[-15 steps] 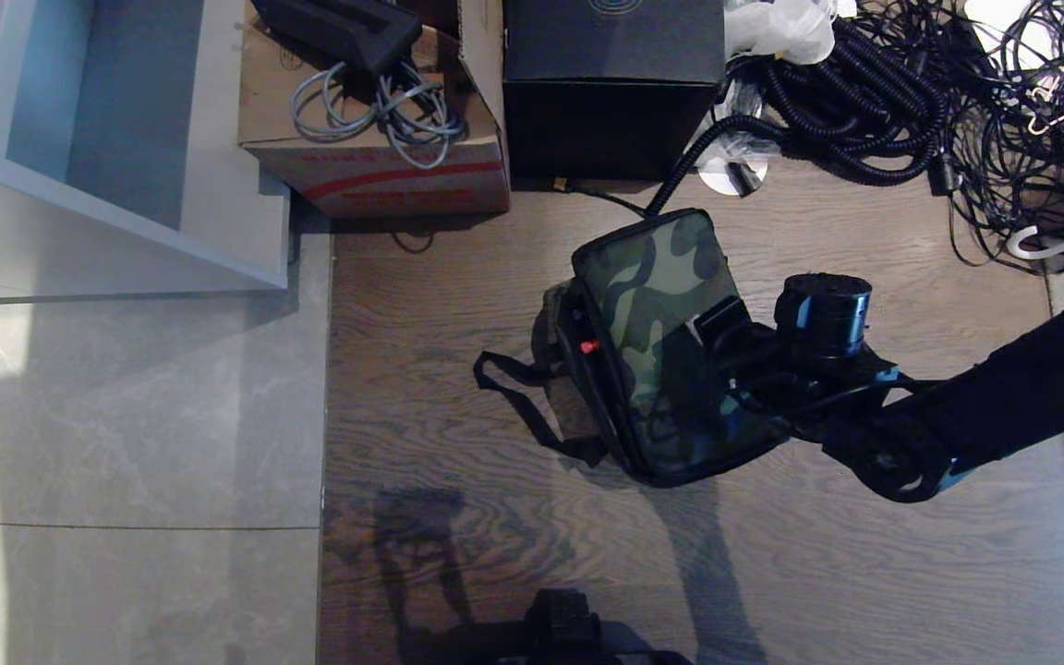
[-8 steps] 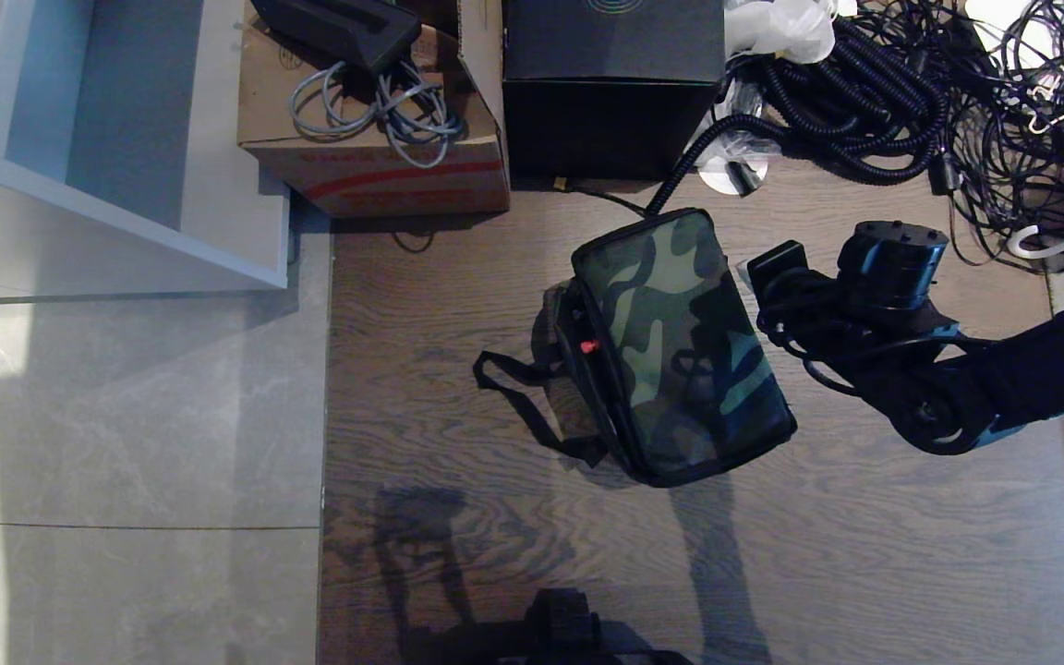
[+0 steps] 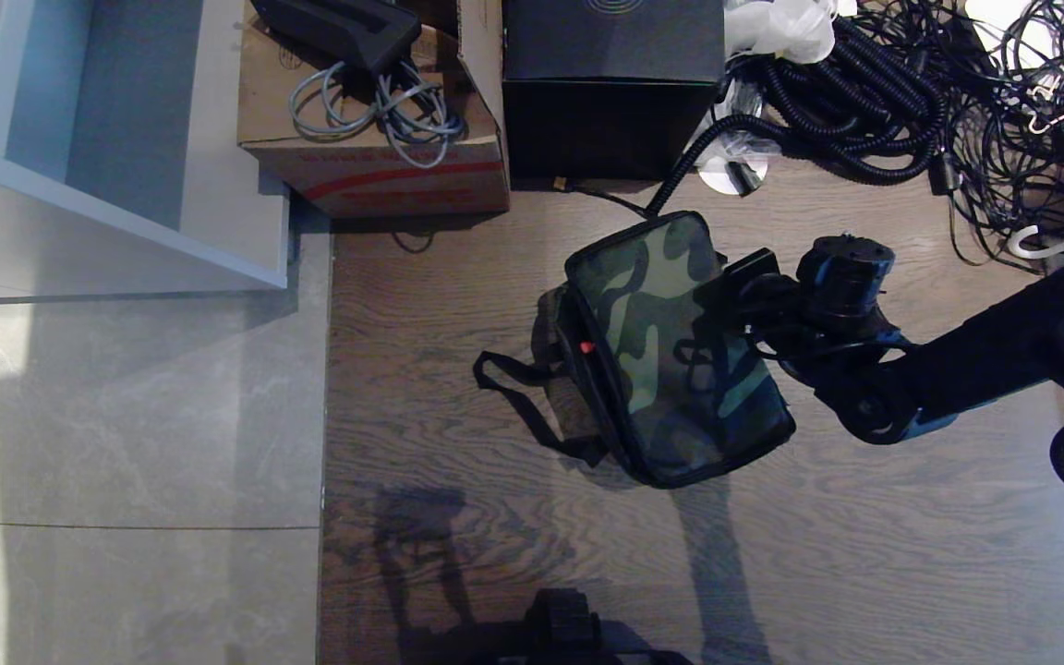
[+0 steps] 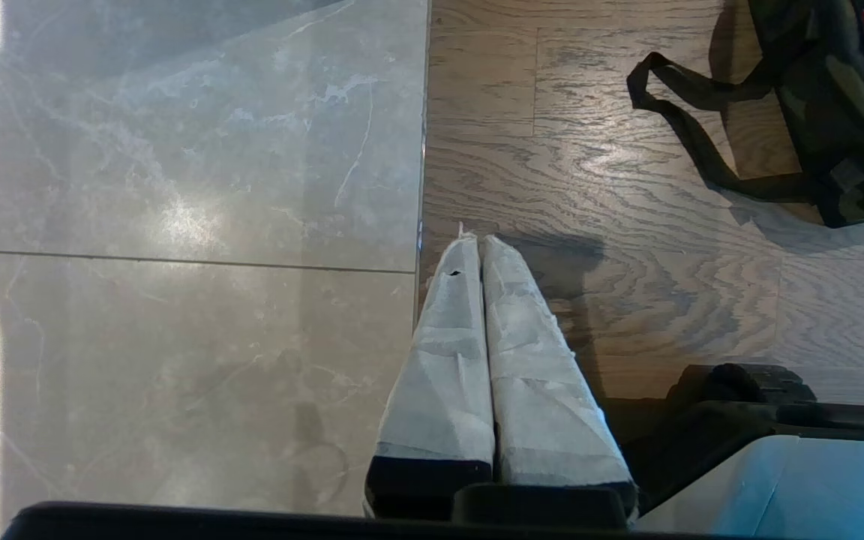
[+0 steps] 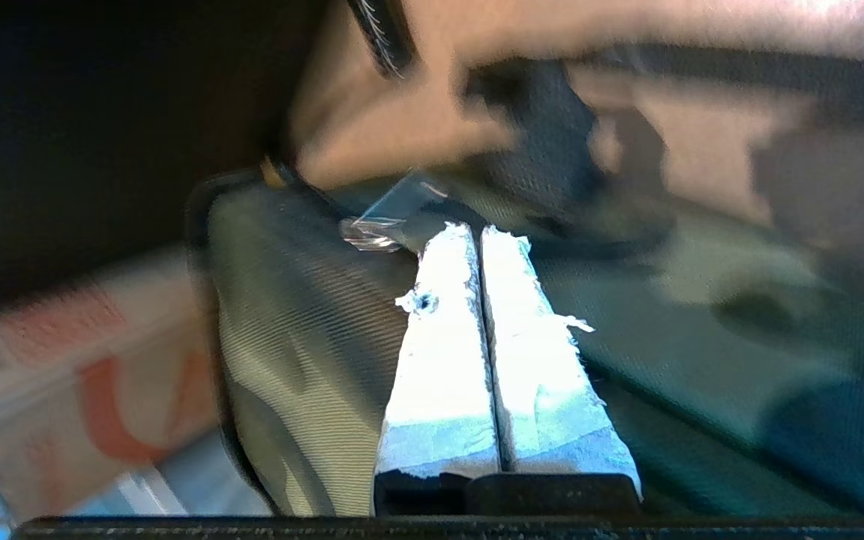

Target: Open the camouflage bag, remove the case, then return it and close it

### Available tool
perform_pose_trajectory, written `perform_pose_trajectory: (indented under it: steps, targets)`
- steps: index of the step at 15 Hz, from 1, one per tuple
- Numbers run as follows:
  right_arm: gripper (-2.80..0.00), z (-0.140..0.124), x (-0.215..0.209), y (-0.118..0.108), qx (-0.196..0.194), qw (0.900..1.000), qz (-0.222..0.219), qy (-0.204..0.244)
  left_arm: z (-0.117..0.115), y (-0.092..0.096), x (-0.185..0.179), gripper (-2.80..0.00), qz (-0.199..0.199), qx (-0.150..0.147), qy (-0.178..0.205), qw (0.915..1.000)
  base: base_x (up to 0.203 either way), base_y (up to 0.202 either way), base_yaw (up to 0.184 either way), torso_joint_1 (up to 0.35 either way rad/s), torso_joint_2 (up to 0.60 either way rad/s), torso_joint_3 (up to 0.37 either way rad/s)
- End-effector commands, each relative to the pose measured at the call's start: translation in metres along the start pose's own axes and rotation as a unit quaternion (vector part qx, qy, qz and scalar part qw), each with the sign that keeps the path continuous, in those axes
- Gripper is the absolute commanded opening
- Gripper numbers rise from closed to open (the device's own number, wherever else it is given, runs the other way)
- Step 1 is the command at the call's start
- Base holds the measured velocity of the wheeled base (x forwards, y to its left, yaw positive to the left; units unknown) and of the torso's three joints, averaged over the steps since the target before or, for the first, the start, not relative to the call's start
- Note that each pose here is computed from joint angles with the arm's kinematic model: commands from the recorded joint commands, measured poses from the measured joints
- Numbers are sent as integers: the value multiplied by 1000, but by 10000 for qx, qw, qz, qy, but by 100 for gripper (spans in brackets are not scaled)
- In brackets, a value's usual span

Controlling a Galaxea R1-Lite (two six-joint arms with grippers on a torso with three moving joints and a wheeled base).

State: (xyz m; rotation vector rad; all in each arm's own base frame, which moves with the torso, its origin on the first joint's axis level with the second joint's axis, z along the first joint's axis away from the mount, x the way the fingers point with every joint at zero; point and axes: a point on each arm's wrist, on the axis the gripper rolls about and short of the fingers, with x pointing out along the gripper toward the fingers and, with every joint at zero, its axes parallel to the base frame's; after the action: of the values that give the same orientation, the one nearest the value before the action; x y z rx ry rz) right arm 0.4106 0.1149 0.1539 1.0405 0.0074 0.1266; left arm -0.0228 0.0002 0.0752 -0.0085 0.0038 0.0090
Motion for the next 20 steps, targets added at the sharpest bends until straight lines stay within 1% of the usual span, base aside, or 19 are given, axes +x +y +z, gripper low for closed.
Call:
perform_pose_trajectory:
  steps: [1, 4, 5, 7, 10, 11, 12, 13, 14, 15, 16, 18, 19, 20]
  targets:
    - [-280, -12, -5, 3, 220, 9995, -73, 204, 0, 0, 0, -280, 1, -3, 4, 10000, 0, 0, 0, 0, 0, 0]
    - [-280, -19, -30, 15, 605, 9957, -348, 612, 0, 0, 0, -280, 1, -3, 0, 10000, 0, 0, 0, 0, 0, 0]
    - [-280, -19, -38, 17, 609, 9947, -448, 702, 0, 0, 0, -280, 1, -3, 4, 10000, 0, 0, 0, 0, 0, 0]
    - [-280, -9, -57, 20, 559, 9934, -609, 790, 0, 0, 0, -280, 1, -3, 4, 10000, 0, 0, 0, 0, 0, 0]
    - [-280, 16, -101, 11, 395, 9915, -999, 736, 0, 0, 0, -280, 1, -3, 4, 10000, 0, 0, 0, 0, 0, 0]
    - [-280, 30, -114, 12, 271, 9927, -989, 637, 0, 0, 0, -280, 1, -3, 4, 10000, 0, 0, 0, 0, 0, 0]
    - [-280, 41, -127, 14, 53, 9940, -910, 602, 0, 0, 0, -280, 1, -3, 4, 10000, 0, 0, 0, 0, 0, 0]
    - [-280, 49, -142, 16, -226, 9944, -781, 678, 0, 0, 0, -280, 1, -3, -3, 10000, 0, 0, 0, 0, 0, 0]
    - [-280, 54, -161, 17, -585, 9926, -659, 834, 0, 0, 0, -280, 1, -3, 4, 10000, 0, 0, 0, 0, 0, 0]
    - [-280, 56, -180, 14, -997, 9884, -567, 996, 0, 0, 0, -280, 1, -3, -2, 10000, 0, 0, 0, 0, 0, 0]
    - [-280, 59, -201, 14, -1453, 9821, -423, 1121, 0, 0, 0, -280, 1, -4, -4, 10000, 0, 0, 0, 0, 0, 0]
    - [-280, 62, -244, 11, -2385, 9616, -181, 1345, 0, 0, 0, -280, 1, -3, 4, 10000, 0, 0, 0, 0, 0, 0]
    - [-280, 64, -264, 11, -2741, 9515, -98, 1392, 0, 0, 0, -280, 1, -3, 3, 10000, 0, 0, 0, 0, 0, 0]
    - [-280, 67, -282, 11, -2981, 9431, -90, 1473, 0, 0, 0, -280, 1, -4, -4, 10000, 0, 0, 0, 0, 0, 0]
